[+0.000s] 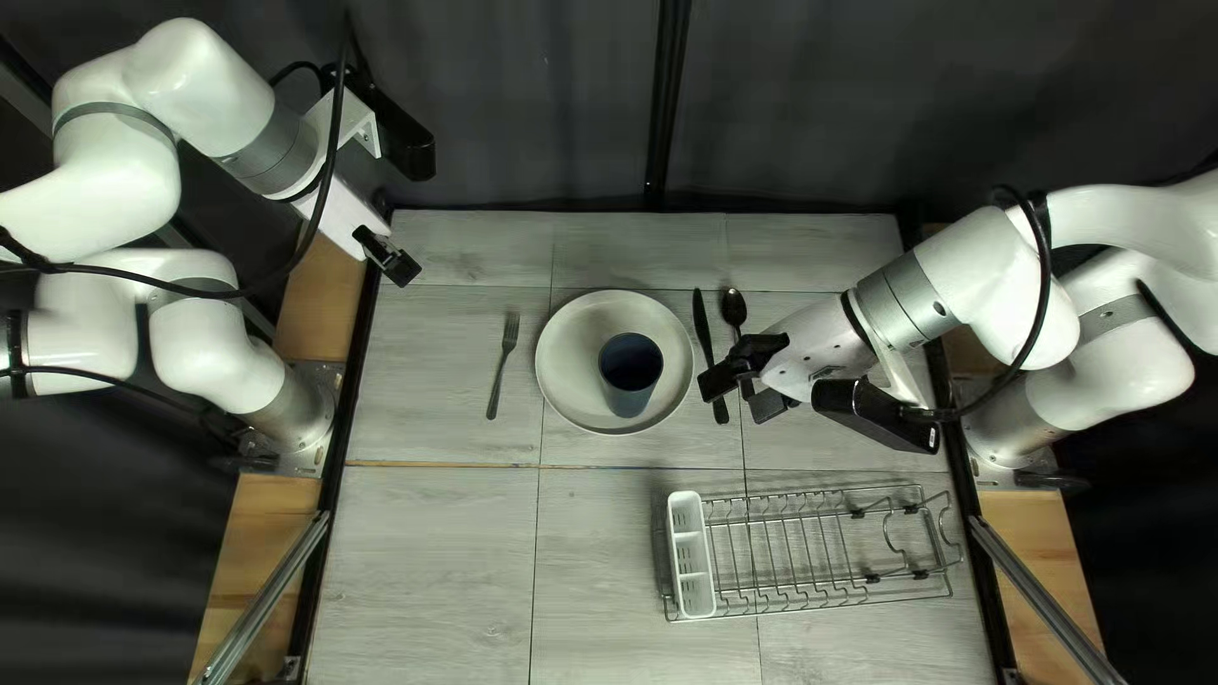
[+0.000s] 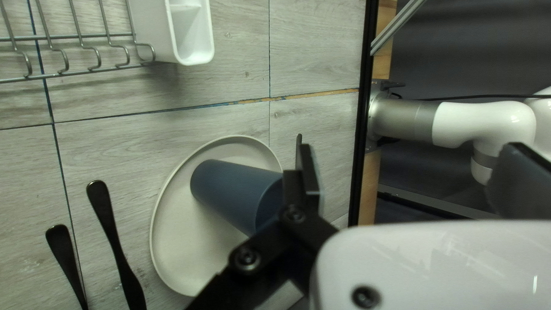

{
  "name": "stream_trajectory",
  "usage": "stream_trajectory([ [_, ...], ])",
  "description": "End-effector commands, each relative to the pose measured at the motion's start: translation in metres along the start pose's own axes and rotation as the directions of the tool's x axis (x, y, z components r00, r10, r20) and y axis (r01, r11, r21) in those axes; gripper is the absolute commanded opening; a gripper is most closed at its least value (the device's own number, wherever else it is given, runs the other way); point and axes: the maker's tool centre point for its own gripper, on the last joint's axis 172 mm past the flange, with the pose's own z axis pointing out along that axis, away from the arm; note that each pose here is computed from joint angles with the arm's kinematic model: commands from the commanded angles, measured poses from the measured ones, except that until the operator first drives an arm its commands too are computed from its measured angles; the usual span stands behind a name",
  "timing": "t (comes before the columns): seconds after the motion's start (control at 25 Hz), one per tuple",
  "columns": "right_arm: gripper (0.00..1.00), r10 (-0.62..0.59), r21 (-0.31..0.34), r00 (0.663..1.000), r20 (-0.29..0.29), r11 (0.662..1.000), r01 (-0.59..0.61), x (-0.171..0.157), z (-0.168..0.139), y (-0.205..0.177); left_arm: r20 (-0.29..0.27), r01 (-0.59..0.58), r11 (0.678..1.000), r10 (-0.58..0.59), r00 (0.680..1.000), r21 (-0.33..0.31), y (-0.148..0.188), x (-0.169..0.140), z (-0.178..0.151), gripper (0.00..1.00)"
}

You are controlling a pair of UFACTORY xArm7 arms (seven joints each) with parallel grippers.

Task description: Pick up and place plate onto table. Place down one fork to the left of the plate. Place spoon and knife to the right of the plate. Place cup above the knife and spoon

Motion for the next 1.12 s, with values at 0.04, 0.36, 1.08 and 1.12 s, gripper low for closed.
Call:
stream_trajectory([
  [0.04,1.00,0.057,0.252,0.997,0.059,0.965,-0.070,0.017,0.008,-0.013,0.000,0.000,1.000,0.000,1.000,0.000,0.000,0.000,0.000,1.00],
  [0.36,1.00,0.148,0.524,0.940,0.308,0.798,-0.297,-0.011,0.018,-0.046,0.000,0.000,1.000,0.000,1.000,0.000,0.000,0.000,0.000,1.00],
  [1.08,1.00,0.084,0.526,0.940,0.332,0.811,-0.258,-0.117,0.069,-0.054,0.000,0.000,1.000,0.000,1.000,0.000,0.000,0.000,0.000,1.00],
  [1.12,1.00,0.082,0.529,0.941,0.329,0.809,-0.256,-0.119,0.073,-0.054,0.000,0.000,1.000,0.000,1.000,0.000,0.000,0.000,0.000,1.00],
])
